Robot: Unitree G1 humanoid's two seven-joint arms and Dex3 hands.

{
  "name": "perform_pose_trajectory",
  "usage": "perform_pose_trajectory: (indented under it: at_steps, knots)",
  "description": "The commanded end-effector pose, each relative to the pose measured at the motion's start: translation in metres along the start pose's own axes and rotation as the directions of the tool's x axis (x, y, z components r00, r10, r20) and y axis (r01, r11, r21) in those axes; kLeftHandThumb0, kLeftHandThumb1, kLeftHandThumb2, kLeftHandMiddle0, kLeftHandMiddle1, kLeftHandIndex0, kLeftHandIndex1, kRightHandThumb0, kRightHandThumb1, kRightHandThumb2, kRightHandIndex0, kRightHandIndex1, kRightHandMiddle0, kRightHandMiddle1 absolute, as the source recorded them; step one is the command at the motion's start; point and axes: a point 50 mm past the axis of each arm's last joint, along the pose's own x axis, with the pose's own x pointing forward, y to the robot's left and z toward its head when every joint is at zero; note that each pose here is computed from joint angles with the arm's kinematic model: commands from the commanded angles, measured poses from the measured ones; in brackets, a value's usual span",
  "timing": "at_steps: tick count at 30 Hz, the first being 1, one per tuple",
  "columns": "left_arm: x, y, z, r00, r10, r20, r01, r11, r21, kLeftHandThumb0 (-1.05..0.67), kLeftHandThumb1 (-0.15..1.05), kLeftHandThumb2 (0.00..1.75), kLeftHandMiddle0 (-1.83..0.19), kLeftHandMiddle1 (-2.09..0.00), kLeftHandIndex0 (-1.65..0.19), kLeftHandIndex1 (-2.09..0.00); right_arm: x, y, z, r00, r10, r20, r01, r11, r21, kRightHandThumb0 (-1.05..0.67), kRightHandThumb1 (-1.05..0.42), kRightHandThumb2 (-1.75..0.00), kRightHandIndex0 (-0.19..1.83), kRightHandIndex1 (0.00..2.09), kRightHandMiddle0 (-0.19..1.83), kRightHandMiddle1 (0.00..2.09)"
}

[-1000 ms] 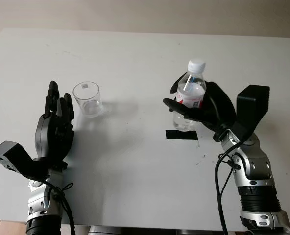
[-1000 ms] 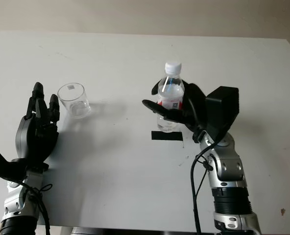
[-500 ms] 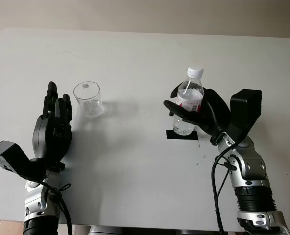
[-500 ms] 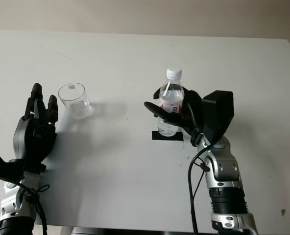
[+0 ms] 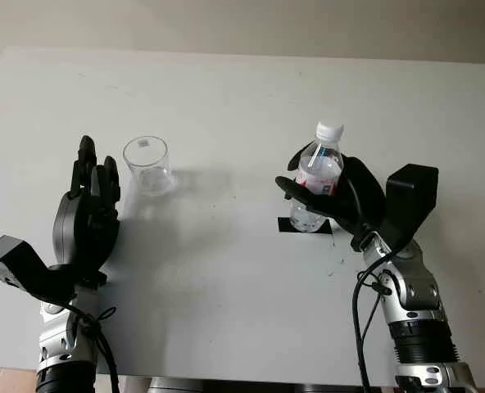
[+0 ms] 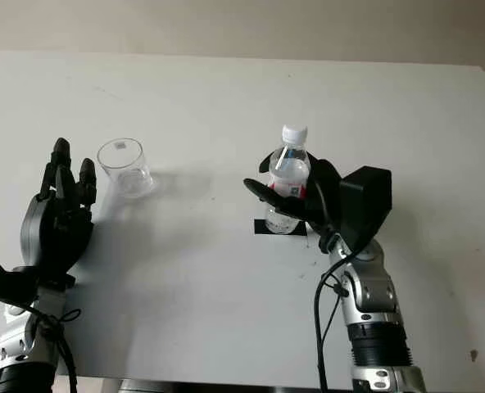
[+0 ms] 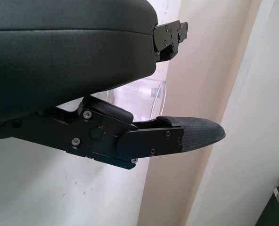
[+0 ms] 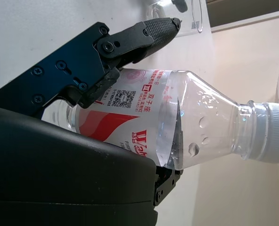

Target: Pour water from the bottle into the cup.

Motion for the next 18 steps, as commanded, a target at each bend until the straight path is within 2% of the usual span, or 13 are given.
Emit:
perform_pose_trajectory:
  at_steps: [1,4,12,16,18]
  knots:
    - [-0.005,0.004,-0.005,1.000,0.009,-0.028,-0.009,1.000,0.006,-0.77,1.05,0.48,0.19,-0.03,0.19,0.00,-0.003,0.001,-0.002,1.000,0.003,0.029,-0.002,0.999,-0.037,-0.20,-1.05,-0.30,1.39,2.09,1.13,2.09]
    - [-0.005,0.004,-0.005,1.000,0.005,-0.030,-0.005,1.000,0.008,-0.77,1.05,0.48,0.19,-0.02,0.19,0.00,-0.004,0.002,-0.005,0.998,0.015,0.063,-0.009,0.996,-0.084,-0.21,-1.05,-0.30,1.36,2.09,1.13,2.09]
    - [-0.005,0.004,-0.005,1.000,0.006,-0.028,-0.006,1.000,0.004,-0.77,1.05,0.48,0.19,-0.02,0.19,0.00,-0.006,0.005,-0.013,0.997,0.042,0.068,-0.030,0.986,-0.166,-0.24,-1.05,-0.27,1.04,2.09,0.99,2.09]
    - [-0.005,0.005,-0.005,1.000,0.011,-0.029,-0.011,1.000,0.004,-0.76,1.05,0.47,0.19,-0.02,0.19,0.00,-0.006,0.005,-0.017,0.998,0.059,0.036,-0.052,0.984,-0.169,-0.29,-1.05,-0.18,0.65,2.09,0.69,2.09]
    - [-0.005,0.005,-0.004,1.000,0.009,-0.029,-0.009,1.000,0.011,-0.77,1.05,0.47,0.19,-0.02,0.19,0.00,-0.007,0.005,-0.019,0.998,0.055,0.022,-0.051,0.988,-0.146,-0.31,-1.05,-0.13,0.45,2.09,0.47,2.09]
